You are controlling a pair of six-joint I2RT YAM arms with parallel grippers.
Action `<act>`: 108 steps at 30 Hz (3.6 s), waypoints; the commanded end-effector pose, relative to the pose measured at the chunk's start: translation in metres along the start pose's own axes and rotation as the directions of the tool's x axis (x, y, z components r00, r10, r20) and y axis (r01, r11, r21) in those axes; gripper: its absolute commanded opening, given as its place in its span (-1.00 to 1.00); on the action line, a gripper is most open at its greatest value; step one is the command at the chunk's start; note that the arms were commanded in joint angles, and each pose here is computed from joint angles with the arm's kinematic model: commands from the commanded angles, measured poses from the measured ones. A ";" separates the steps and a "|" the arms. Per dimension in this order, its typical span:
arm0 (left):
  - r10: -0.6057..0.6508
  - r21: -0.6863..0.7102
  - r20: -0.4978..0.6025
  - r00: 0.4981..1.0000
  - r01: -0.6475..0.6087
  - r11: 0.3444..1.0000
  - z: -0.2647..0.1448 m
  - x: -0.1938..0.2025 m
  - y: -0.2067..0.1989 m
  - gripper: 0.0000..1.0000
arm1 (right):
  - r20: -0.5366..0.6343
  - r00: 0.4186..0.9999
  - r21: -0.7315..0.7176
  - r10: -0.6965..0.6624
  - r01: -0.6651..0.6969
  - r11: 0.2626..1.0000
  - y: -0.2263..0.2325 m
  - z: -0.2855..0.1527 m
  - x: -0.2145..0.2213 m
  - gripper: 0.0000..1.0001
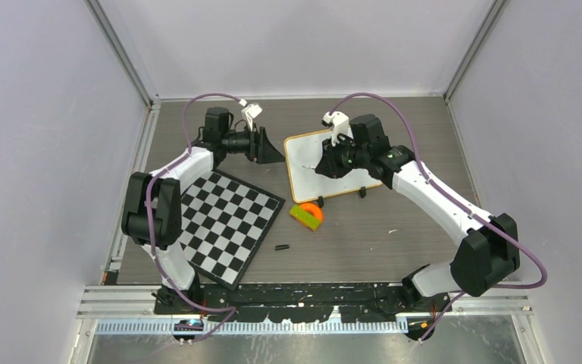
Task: Write a sentence on the whiteboard
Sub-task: Hold the whiteboard at the center of the board, then write a sentence on the whiteboard.
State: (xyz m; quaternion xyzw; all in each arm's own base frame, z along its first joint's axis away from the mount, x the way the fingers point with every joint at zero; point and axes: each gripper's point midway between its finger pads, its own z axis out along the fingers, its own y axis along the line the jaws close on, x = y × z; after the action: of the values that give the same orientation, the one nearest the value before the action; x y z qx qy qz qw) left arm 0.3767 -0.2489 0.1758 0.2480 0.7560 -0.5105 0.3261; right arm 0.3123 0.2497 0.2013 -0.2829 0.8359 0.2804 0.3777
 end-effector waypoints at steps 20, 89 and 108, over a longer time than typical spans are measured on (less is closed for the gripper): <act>0.049 0.100 0.091 0.995 -0.058 0.993 0.020 -0.040 -0.015 -0.05 | 0.180 0.979 0.010 0.101 -0.105 0.994 0.008 -0.014 -0.091 -1.00; 0.036 0.131 0.091 0.995 -0.048 0.990 0.025 -0.032 -0.011 -1.00 | 0.113 0.994 0.136 -0.003 -0.012 0.991 -0.021 0.028 -0.077 -0.99; 0.051 0.140 0.097 0.994 -0.064 0.988 0.024 -0.033 -0.014 -1.00 | 0.052 0.998 0.134 -0.028 0.021 0.991 -0.018 0.042 -0.061 -0.99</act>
State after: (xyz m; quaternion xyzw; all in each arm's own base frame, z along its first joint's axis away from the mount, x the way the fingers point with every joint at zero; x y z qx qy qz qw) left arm 0.3986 -0.2738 0.1840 0.2397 0.7212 -0.5544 0.3393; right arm 0.3722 0.2816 0.2140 -0.2513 0.8474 0.2357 0.4040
